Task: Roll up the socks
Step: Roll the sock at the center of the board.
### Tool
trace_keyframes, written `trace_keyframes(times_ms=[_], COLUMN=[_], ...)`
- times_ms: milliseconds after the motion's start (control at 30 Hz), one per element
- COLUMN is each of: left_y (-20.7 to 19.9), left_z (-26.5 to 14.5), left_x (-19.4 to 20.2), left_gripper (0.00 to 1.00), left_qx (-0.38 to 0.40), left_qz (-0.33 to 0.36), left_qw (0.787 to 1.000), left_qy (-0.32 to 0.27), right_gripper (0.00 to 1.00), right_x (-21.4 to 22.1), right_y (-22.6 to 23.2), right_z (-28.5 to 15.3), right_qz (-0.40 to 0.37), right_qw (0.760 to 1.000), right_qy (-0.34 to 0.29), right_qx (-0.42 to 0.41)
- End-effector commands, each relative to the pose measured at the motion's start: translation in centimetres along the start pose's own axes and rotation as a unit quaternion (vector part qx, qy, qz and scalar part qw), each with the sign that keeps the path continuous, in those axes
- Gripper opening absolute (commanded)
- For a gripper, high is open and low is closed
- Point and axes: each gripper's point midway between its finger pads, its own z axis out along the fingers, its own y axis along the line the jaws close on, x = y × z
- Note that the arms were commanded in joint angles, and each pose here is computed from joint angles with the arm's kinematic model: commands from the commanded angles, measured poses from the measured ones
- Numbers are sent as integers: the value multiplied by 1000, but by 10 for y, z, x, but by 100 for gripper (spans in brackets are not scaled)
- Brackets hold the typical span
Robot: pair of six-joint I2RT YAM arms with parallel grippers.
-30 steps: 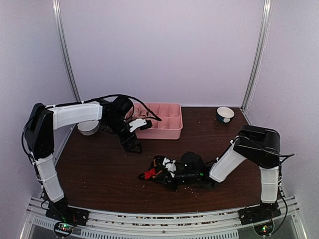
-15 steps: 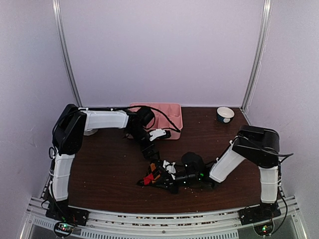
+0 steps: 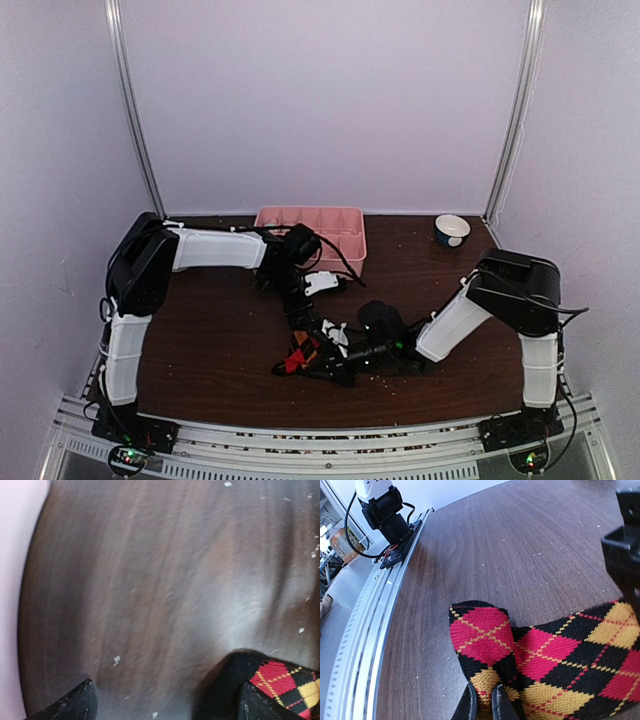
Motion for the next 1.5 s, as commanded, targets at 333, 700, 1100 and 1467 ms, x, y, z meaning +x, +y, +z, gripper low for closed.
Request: trace_keyframes(times_ms=[333,700,1100,1467], left_y=[55,123,-31,-120], left_z=[-75,-271,-154,-87], left_x=[-6,32,66,44], left_gripper=[98,98,78,79], left_qx=[-65,-216,3,100], left_qz=[-56,-174,79,147], left_qw=[996,934,990,978], left_qy=[-26,-226,-121,-108], right_gripper=[0,0,0,0], right_x=[169,179,175,210], right_y=[-12,-13,-13,-19], right_z=[-27,-33,-26,-40], right_qz=[254,253,341,403], right_qw=[922,914,902,863], right_qy=[287,315,264,303], right_qx=[50,49,-5,25])
